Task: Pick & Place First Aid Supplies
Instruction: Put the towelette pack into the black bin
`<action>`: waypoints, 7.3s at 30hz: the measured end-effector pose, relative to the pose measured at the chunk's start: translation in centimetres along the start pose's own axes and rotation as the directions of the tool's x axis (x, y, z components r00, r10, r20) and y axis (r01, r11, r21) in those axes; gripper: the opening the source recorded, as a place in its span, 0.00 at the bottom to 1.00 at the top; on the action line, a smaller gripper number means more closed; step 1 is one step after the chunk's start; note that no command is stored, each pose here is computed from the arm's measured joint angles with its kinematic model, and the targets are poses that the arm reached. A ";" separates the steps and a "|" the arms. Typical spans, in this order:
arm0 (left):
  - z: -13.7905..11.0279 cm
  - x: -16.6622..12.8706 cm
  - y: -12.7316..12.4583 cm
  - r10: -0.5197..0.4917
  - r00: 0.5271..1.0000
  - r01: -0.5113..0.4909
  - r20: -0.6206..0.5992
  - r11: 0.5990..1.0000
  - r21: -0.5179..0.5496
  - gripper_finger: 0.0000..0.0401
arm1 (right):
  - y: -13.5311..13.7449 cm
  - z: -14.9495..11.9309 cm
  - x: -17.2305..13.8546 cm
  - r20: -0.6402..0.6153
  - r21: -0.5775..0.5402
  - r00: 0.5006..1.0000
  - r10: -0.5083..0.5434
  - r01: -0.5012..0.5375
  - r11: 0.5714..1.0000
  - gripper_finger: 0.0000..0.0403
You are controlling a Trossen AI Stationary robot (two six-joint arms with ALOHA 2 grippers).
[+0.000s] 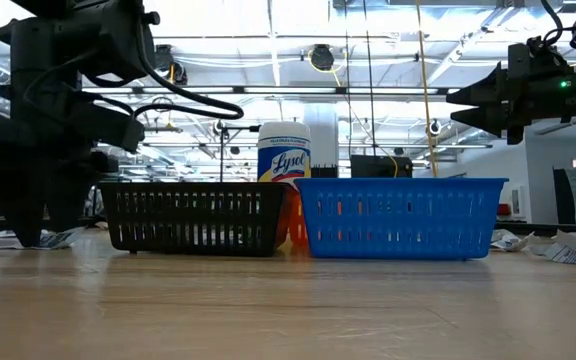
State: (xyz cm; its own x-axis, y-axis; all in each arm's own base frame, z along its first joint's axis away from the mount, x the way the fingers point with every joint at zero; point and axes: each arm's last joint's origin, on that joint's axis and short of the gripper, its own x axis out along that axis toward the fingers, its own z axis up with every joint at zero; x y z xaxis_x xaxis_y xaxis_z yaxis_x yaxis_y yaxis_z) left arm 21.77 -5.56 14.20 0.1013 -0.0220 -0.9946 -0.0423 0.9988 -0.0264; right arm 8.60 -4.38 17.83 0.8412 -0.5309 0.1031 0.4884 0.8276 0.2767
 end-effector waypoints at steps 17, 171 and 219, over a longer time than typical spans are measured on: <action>-1.1 -2.8 0.3 0.011 0.994 -0.017 -0.113 0.999 -0.052 0.02 | 0.0 0.0 0.0 0.000 0.000 1.000 0.000 0.000 1.000 0.60; -3.4 -1.4 1.7 -0.175 0.952 -0.063 -0.251 0.691 -0.720 0.01 | 0.0 0.0 0.0 0.000 0.000 1.000 0.000 0.000 1.000 0.60; 16.2 -8.8 -0.5 -0.131 0.987 0.132 -0.097 0.991 0.003 0.00 | 0.0 0.0 0.0 0.000 0.000 1.000 0.000 0.000 1.000 0.60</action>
State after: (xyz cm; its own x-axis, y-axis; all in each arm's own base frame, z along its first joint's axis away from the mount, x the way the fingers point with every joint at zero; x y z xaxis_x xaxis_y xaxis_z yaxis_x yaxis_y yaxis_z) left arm 37.05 -5.15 24.56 0.0086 -0.1573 -0.9875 -0.0254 0.9872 -0.1575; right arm 8.59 -4.38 17.83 0.8410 -0.5312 0.1030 0.4887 0.8274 0.2768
